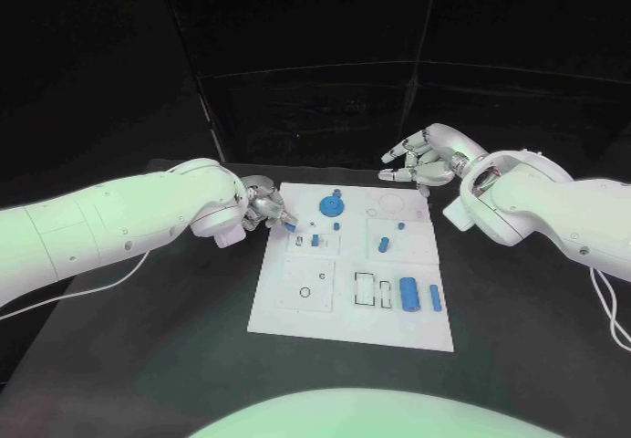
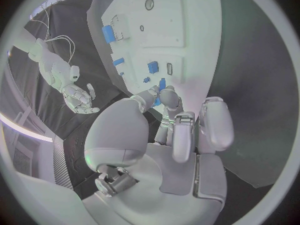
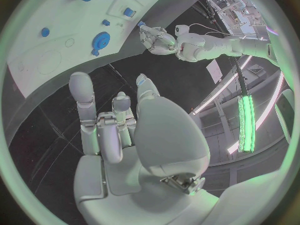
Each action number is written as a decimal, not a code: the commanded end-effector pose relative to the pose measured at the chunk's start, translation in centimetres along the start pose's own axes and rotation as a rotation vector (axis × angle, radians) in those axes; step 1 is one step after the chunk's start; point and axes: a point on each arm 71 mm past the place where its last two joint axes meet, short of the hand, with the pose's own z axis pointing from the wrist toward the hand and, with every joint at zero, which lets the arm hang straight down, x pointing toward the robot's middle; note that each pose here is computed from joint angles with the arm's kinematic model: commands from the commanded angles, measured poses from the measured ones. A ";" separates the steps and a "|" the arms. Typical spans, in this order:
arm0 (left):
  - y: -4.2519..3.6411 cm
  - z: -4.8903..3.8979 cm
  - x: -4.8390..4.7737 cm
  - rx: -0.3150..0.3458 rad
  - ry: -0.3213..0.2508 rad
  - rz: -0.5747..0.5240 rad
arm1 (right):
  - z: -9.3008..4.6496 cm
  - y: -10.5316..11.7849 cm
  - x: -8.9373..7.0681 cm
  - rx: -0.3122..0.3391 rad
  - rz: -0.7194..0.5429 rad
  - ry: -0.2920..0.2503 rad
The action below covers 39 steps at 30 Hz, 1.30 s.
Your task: Assemble the parts on the task board
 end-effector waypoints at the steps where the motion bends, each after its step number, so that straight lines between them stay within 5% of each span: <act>1: -0.28 -0.04 -0.03 0.013 -0.041 -0.013 | 0.0 0.1 0.0 -0.002 0.002 0.006; 20: -0.71 0.41 1.72 -0.009 -0.039 0.128 | 0.0 0.0 0.1 0.005 0.002 0.015; 39: -0.96 1.00 2.09 -0.029 -0.046 0.171 | 0.1 0.2 0.1 -0.003 0.003 0.012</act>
